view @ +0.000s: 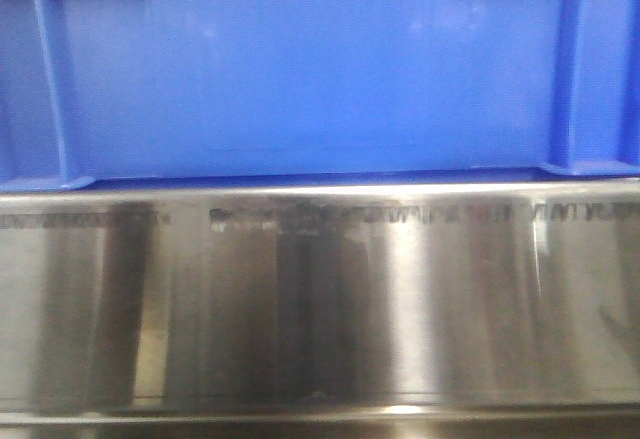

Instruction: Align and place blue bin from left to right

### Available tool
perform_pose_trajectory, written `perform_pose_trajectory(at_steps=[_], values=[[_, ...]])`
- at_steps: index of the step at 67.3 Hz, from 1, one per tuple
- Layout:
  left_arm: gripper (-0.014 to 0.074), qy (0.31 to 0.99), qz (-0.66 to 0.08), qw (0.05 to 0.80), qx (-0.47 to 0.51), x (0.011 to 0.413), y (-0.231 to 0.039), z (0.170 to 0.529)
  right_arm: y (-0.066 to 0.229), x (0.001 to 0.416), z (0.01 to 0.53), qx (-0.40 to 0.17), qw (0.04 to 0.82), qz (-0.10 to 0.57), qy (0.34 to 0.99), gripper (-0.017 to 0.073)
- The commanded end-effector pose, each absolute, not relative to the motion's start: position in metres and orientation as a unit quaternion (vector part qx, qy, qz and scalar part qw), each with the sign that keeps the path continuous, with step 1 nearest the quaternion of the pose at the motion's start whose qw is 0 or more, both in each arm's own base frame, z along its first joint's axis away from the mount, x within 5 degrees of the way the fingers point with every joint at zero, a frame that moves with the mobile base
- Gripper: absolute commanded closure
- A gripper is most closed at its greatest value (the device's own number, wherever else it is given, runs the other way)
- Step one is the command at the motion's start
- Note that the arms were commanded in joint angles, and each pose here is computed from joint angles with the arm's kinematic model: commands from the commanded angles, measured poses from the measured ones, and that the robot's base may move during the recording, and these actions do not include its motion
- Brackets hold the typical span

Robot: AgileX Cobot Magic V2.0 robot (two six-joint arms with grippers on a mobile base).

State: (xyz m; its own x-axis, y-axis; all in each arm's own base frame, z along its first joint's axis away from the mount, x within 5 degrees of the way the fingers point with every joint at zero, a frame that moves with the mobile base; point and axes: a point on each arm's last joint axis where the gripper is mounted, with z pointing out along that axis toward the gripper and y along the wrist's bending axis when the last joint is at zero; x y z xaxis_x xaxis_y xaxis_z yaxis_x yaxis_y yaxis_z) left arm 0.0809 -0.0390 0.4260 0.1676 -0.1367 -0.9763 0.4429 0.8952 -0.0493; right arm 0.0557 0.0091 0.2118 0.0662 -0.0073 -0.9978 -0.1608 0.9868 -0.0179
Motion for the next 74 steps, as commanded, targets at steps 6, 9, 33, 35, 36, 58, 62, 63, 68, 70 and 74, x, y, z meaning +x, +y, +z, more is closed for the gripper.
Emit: perform_pose_trajectory(at_steps=[6, 9, 33, 35, 36, 58, 62, 63, 68, 70, 74], values=[[0.0705, 0.606, -0.196, 0.760, 0.129, 0.0777, -0.0385, 0.4283, 0.0091, 0.0555, 0.2124, -0.063, 0.732, 0.051, 0.676, 0.0639], [0.0705, 0.606, -0.196, 0.760, 0.129, 0.0777, -0.0385, 0.4283, 0.0091, 0.0555, 0.2124, -0.063, 0.732, 0.051, 0.676, 0.0639], [0.0705, 0.606, -0.196, 0.760, 0.129, 0.0777, -0.0385, 0.4283, 0.0091, 0.0555, 0.2124, -0.063, 0.732, 0.051, 0.676, 0.0639], [0.0705, 0.606, -0.196, 0.760, 0.129, 0.0777, -0.0385, 0.4283, 0.0091, 0.0555, 0.2124, -0.063, 0.732, 0.051, 0.676, 0.0639], [0.0705, 0.606, -0.196, 0.760, 0.129, 0.0777, -0.0385, 0.4283, 0.0091, 0.0555, 0.2124, -0.063, 0.732, 0.051, 0.676, 0.0639], [0.0705, 0.606, -0.196, 0.760, 0.129, 0.0777, -0.0385, 0.4283, 0.0091, 0.0555, 0.2124, -0.063, 0.732, 0.051, 0.676, 0.0639], [0.0705, 0.606, -0.196, 0.760, 0.129, 0.0777, -0.0385, 0.4283, 0.0091, 0.0555, 0.2124, -0.063, 0.732, 0.051, 0.676, 0.0639], [0.0705, 0.606, -0.196, 0.760, 0.129, 0.0777, -0.0385, 0.4283, 0.0091, 0.0555, 0.2124, -0.063, 0.732, 0.051, 0.676, 0.0639], [0.0705, 0.606, -0.196, 0.760, 0.129, 0.0777, -0.0385, 0.4283, 0.0091, 0.0555, 0.2124, -0.063, 0.732, 0.051, 0.676, 0.0639], [0.0705, 0.606, -0.196, 0.760, 0.129, 0.0777, -0.0385, 0.4283, 0.0091, 0.0555, 0.2124, -0.063, 0.732, 0.051, 0.676, 0.0639], [0.0705, 0.606, -0.196, 0.760, 0.129, 0.0777, -0.0385, 0.4283, 0.0091, 0.0555, 0.2124, -0.063, 0.732, 0.051, 0.676, 0.0639]])
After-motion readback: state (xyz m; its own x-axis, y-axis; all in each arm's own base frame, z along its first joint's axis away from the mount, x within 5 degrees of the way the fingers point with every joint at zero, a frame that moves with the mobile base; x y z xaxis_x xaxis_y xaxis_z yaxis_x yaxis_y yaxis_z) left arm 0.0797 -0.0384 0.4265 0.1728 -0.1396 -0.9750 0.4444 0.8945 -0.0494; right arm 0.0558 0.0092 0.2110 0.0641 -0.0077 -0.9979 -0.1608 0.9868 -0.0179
